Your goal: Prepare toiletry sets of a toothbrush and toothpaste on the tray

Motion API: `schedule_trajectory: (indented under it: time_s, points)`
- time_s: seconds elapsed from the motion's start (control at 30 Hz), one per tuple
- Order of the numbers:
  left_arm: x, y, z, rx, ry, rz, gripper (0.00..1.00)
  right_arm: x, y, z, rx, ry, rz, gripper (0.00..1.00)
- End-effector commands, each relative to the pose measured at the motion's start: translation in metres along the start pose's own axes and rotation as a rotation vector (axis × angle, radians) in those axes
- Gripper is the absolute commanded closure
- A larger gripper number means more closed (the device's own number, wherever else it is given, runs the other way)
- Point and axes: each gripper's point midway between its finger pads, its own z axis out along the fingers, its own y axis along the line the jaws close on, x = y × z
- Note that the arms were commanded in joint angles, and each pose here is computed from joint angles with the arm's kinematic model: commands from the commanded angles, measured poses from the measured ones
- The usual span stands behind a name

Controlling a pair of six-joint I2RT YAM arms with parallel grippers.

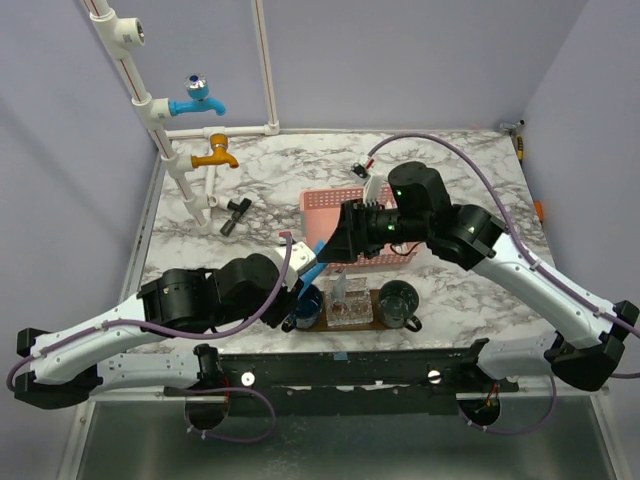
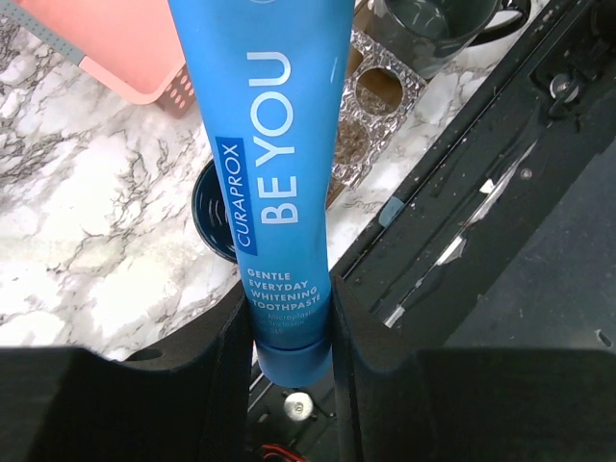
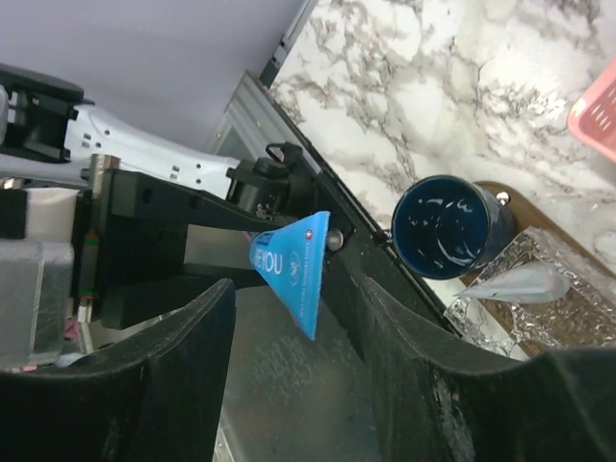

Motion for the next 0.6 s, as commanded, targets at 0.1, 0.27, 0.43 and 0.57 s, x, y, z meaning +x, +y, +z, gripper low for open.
schedule_trajectory:
  time_s: [0.1, 0.27, 0.43, 0.57]
  points:
    - [-0.007, 0.003, -0.008, -0.045, -0.039, 0.063, 1.00, 0.023, 0.005, 0.011, -0.088, 0.096, 0.041, 0.47]
    - [-0.005, 0.000, -0.005, -0.052, -0.032, 0.093, 1.00, 0.032, 0.006, 0.017, -0.122, 0.136, 0.067, 0.50]
    - [-0.003, -0.002, -0.004, -0.053, -0.031, 0.112, 1.00, 0.032, 0.007, 0.020, -0.139, 0.127, 0.083, 0.52]
    - [-0.001, -0.002, -0.004, -0.055, -0.031, 0.118, 1.00, 0.035, 0.006, 0.022, -0.142, 0.138, 0.093, 0.58]
